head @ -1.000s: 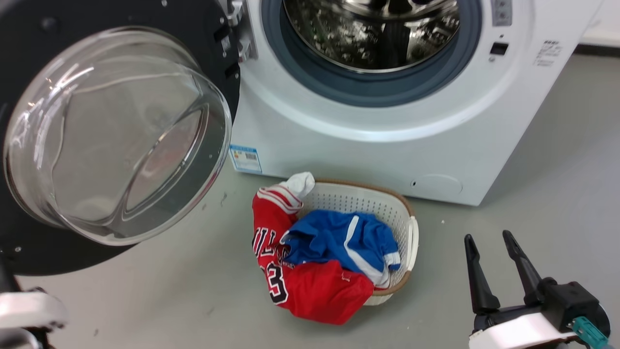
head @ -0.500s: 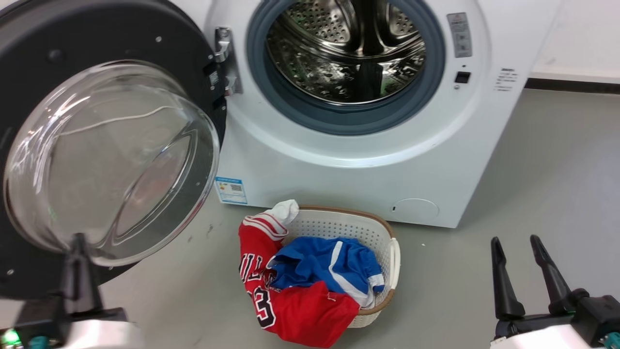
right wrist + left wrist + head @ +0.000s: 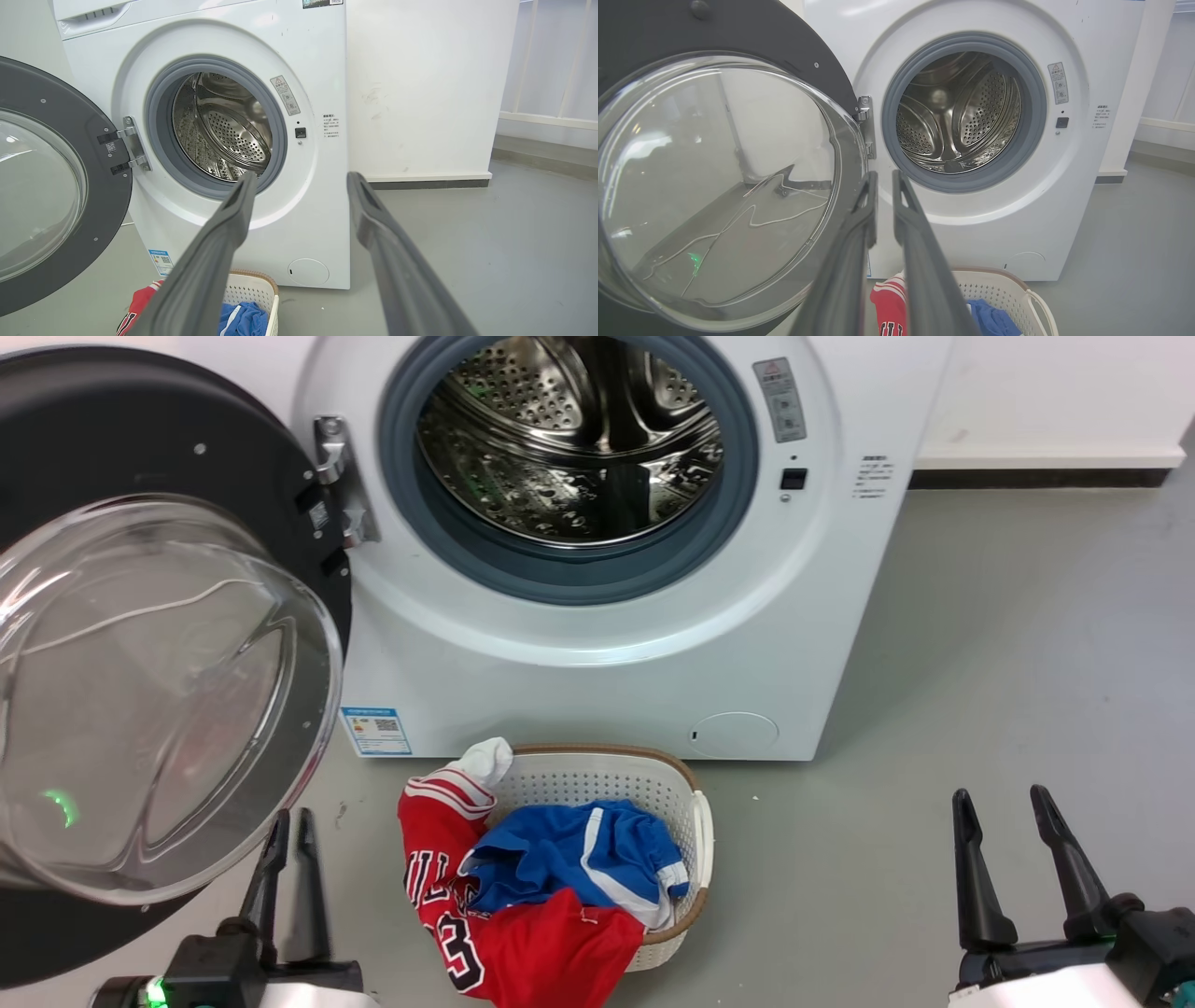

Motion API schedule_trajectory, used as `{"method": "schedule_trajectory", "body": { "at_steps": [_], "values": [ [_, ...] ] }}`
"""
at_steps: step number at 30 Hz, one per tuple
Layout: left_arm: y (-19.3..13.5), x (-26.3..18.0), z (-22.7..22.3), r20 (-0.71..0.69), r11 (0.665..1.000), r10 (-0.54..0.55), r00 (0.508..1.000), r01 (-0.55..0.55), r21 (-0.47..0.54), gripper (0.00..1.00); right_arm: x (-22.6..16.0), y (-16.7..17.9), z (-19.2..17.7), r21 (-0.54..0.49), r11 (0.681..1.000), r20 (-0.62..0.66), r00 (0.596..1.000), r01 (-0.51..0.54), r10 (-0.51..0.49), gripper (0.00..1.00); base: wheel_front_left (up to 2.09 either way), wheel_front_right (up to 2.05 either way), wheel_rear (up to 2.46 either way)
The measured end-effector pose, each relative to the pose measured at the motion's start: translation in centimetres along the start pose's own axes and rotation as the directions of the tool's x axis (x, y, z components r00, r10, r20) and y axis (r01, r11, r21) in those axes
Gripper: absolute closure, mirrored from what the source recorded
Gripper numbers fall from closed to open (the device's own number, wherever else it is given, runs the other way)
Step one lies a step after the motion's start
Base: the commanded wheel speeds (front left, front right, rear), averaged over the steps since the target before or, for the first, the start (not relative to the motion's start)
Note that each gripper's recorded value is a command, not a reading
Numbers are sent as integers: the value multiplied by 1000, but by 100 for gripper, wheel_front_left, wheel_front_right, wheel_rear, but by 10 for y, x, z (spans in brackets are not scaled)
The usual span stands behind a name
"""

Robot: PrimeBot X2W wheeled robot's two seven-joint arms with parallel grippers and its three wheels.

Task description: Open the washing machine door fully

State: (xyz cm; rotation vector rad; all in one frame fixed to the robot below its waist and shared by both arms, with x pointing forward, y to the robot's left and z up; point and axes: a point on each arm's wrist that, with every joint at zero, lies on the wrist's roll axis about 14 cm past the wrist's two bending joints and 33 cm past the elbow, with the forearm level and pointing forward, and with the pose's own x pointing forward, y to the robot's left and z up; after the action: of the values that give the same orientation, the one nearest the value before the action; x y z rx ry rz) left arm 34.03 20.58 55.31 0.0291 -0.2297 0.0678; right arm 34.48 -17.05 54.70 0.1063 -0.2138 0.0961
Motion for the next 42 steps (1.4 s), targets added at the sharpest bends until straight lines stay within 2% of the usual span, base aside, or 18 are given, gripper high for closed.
{"method": "schedule_trajectory", "body": {
  "at_steps": [11, 23, 34, 35, 42],
  "values": [
    [-38, -2, -24, -73, 995, -99, 992, 97, -32, 0, -16, -17, -5, -9, 998, -25, 998, 60, -61, 0, 0, 0, 0],
    [-39, -7, -45, -141, 996, -87, 986, 85, -24, 0, -20, -17, -17, 0, 998, -63, 996, 66, -65, 0, 0, 0, 0],
    [-36, -9, -47, -150, 997, -71, 986, 68, -24, 0, -19, -16, -17, 3, 998, -64, 996, 60, -59, 0, 0, 0, 0],
    [-35, -10, -48, -152, 998, -67, 986, 65, -21, 100, -19, -15, -18, 3, 998, -65, 996, 59, -59, 100, 0, 0, 0],
    [-34, -21, -70, -235, 998, -60, 970, 50, -48, 100, -27, -17, -37, 33, 997, -133, 989, 77, -72, 100, 0, 0, 0]
  ]
}}
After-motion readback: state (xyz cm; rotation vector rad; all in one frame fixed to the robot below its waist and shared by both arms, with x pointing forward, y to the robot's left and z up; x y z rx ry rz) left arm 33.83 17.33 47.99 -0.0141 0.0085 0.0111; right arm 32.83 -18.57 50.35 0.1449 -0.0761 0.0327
